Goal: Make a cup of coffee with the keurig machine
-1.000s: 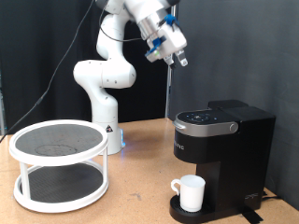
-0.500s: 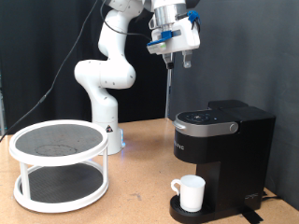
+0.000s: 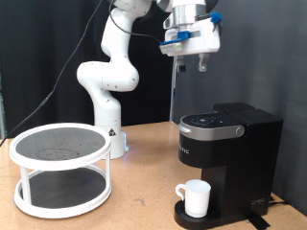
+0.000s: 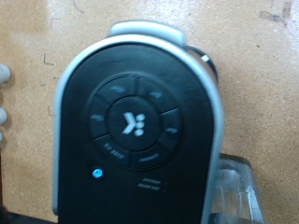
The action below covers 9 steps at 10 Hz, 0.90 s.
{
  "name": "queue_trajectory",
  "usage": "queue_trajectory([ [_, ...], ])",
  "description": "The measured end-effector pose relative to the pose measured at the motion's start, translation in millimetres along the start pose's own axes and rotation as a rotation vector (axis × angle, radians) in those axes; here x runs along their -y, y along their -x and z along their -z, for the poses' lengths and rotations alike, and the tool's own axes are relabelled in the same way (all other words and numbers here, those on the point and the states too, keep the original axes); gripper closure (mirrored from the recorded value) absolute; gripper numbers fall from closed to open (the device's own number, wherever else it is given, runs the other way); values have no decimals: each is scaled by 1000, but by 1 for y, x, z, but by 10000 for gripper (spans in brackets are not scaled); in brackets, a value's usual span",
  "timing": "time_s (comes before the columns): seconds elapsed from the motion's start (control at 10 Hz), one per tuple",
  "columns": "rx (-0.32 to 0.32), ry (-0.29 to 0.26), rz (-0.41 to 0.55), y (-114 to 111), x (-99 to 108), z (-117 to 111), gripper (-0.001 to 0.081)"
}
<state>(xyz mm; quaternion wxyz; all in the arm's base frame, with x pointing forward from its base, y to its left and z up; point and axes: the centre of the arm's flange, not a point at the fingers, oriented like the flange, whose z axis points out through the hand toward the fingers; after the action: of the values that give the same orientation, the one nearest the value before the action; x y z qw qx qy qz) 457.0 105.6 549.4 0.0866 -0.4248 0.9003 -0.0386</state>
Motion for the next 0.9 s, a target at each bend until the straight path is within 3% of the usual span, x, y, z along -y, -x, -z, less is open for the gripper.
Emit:
queue_trajectory([
  [0.4, -32, 69, 107, 35, 19, -16, 72],
  [0.9, -109, 99, 177, 47, 14, -51, 72],
])
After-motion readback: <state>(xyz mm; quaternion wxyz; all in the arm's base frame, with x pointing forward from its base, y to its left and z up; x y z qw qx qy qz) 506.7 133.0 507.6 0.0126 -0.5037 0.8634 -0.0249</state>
